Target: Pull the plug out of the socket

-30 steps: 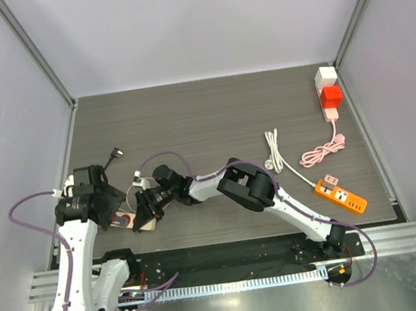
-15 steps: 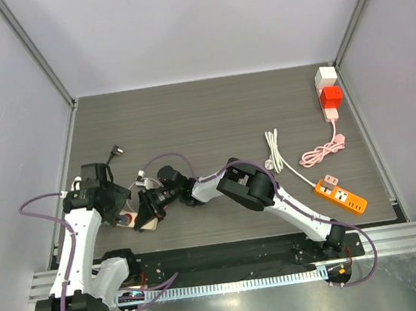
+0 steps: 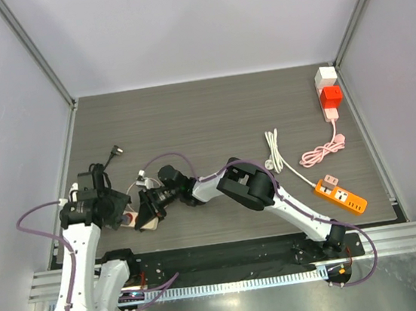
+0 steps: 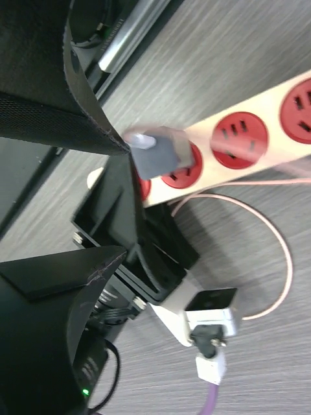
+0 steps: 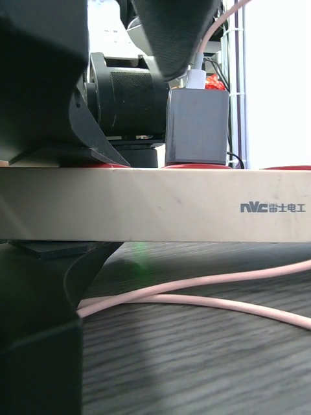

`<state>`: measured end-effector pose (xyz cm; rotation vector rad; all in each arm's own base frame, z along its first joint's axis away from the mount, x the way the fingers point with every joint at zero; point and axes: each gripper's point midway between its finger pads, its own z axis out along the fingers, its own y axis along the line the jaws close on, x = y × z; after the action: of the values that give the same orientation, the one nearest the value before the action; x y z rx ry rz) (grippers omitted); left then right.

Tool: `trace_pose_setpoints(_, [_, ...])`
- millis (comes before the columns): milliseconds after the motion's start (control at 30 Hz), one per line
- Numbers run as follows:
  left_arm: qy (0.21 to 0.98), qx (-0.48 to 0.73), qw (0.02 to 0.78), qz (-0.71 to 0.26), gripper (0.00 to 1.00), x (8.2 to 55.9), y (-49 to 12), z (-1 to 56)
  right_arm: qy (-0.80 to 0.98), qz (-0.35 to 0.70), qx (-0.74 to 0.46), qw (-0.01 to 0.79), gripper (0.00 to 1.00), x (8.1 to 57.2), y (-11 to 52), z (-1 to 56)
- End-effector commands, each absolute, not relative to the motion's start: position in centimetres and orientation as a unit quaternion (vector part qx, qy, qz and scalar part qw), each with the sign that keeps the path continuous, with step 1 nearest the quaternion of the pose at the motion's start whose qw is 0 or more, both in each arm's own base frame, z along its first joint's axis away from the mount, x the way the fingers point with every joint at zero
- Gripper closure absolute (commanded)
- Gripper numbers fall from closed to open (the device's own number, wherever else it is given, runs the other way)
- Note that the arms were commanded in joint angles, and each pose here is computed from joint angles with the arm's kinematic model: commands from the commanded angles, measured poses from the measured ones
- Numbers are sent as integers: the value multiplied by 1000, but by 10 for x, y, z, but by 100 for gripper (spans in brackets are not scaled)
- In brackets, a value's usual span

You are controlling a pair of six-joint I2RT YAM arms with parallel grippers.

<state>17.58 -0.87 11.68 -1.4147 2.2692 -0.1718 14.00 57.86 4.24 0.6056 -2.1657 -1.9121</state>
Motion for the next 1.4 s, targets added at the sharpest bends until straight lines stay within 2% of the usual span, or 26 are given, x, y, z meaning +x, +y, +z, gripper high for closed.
trace_pose_setpoints(0, [828, -511, 215, -82, 41, 165, -18, 126, -736, -643, 198, 69, 99, 157, 575, 39])
trace_pose_setpoints(133, [836, -508, 194, -67, 36, 148, -18, 126, -738, -642, 197, 69, 99, 157, 575, 38])
trace_pose_setpoints(333, [830, -520, 203, -8, 29, 140, 3, 123, -736, -643, 199, 68, 99, 155, 575, 41])
trace_pose_setpoints(700, [817, -542, 196, -9, 35, 173, 3, 88, -735, -644, 201, 66, 99, 155, 574, 45])
trace_pose_setpoints(800, [812, -545, 208, 0, 38, 175, 9, 89, -734, -644, 204, 65, 99, 154, 574, 45])
trace_pose_setpoints(933, [812, -542, 215, 22, 48, 172, 16, 87, -732, -646, 208, 61, 99, 154, 574, 47])
trace_pose_setpoints(1200, [814, -547, 194, 9, 52, 168, 8, 67, -733, -643, 214, 57, 99, 155, 574, 44])
trace_pose_setpoints(1267, [815, -546, 194, 11, 62, 169, 9, 67, -735, -640, 216, 57, 98, 154, 575, 43])
trace_pose_setpoints(1300, [816, -543, 198, 9, 66, 170, 9, 68, -734, -640, 223, 52, 91, 154, 575, 43])
trace_pose_setpoints(1367, [821, -533, 204, 1, 85, 174, 8, 71, -733, -637, 234, 54, 83, 152, 574, 44])
